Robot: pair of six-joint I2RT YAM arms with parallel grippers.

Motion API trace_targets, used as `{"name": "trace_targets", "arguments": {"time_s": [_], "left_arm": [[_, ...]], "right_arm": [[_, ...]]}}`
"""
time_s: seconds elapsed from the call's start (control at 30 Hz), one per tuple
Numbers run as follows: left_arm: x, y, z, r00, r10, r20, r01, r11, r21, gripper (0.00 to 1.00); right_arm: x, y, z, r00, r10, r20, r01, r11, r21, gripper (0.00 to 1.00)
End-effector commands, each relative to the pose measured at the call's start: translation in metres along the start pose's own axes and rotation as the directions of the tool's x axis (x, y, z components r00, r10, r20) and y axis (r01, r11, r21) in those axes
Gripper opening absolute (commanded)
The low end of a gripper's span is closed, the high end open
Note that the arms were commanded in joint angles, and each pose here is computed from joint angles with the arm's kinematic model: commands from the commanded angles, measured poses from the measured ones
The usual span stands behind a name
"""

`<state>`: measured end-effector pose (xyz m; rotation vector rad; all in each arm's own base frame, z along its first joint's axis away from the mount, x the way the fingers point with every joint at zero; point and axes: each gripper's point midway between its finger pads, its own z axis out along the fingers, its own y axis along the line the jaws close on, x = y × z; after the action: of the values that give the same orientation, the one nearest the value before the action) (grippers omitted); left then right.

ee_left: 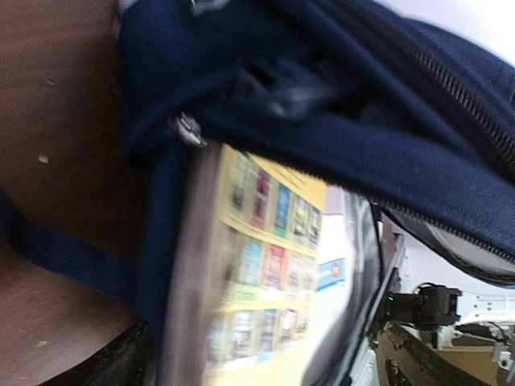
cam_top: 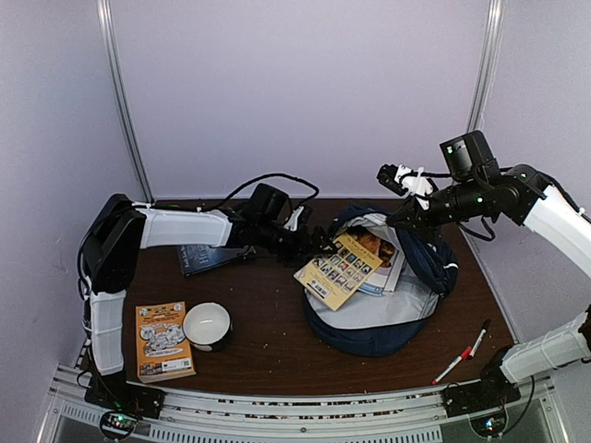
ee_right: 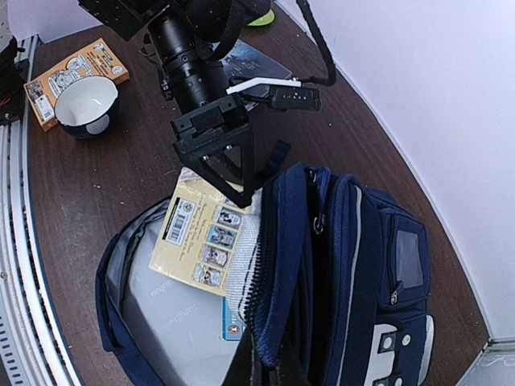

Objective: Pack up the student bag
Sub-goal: Place the book in the largest pocket of the bag.

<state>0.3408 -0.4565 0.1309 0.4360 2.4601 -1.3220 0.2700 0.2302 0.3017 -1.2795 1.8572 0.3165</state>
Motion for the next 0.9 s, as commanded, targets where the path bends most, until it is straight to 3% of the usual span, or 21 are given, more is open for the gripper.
{"name": "trace_targets", "arguments": {"time_s": [0.0,0.17,0.3,0.4,0.47,0.53,0.57,0.6,0.63,0.67,0.7,0.8,0.87], "left_arm": [[-0.016,0.002,-0.007,0.99,0.108,0.089,-0.103,0.993,-0.053,0.98],[-0.007,0.005,0.006,0.991,0.113,0.07,-0.11,0.993,-0.047,0.98],[-0.019,-0.001,-0.031,0.954,0.212,0.212,-0.184,0.972,-0.145,0.98],[-0.025,-0.018,-0.082,0.836,0.478,0.27,-0.356,0.847,-0.396,0.98],[-0.022,-0.033,-0.103,0.729,0.649,0.217,-0.467,0.704,-0.536,0.98],[-0.013,-0.042,-0.106,0.632,0.76,0.149,-0.564,0.584,-0.584,0.98],[-0.011,-0.042,-0.106,0.606,0.782,0.144,-0.58,0.559,-0.593,0.98],[-0.013,-0.037,-0.107,0.612,0.771,0.177,-0.545,0.574,-0.611,0.98],[-0.021,-0.017,-0.118,0.655,0.726,0.209,-0.423,0.581,-0.695,0.98],[-0.02,-0.006,-0.118,0.669,0.714,0.204,-0.406,0.581,-0.705,0.98],[-0.018,-0.006,-0.111,0.658,0.726,0.197,-0.445,0.587,-0.677,0.91],[-0.01,-0.028,-0.092,0.595,0.793,0.129,-0.604,0.547,-0.58,0.42],[0.006,-0.047,-0.078,0.555,0.827,0.092,-0.704,0.526,-0.477,0.2]], "right_arm": [[-0.03,-0.008,-0.019,0.992,-0.02,0.121,0.016,0.999,0.039,0.0],[-0.028,-0.01,-0.015,0.994,-0.018,0.112,0.013,0.999,0.044,0.0],[-0.025,-0.011,-0.01,0.995,-0.005,0.102,0.001,0.999,0.038,0.0],[-0.026,-0.009,-0.01,0.994,-0.001,0.106,-0.002,1.0,0.028,0.0],[-0.026,-0.009,-0.011,0.994,-0.002,0.107,-0.001,1.0,0.027,0.0],[-0.027,-0.009,-0.011,0.994,-0.003,0.108,0.0,1.0,0.026,0.0],[-0.027,-0.01,-0.01,0.994,-0.003,0.109,0.0,1.0,0.026,0.0],[-0.028,-0.009,-0.009,0.994,-0.001,0.11,-0.001,1.0,0.022,0.0],[-0.028,-0.009,-0.008,0.994,0.002,0.112,-0.004,1.0,0.019,0.0],[-0.029,-0.009,-0.007,0.993,0.004,0.115,-0.006,1.0,0.014,0.0],[-0.029,-0.009,-0.006,0.993,0.007,0.116,-0.009,1.0,0.01,0.0],[-0.03,-0.011,-0.002,0.993,0.013,0.118,-0.014,1.0,0.01,0.0],[-0.029,-0.015,0.002,0.993,0.023,0.119,-0.026,0.999,0.024,0.0]]}}
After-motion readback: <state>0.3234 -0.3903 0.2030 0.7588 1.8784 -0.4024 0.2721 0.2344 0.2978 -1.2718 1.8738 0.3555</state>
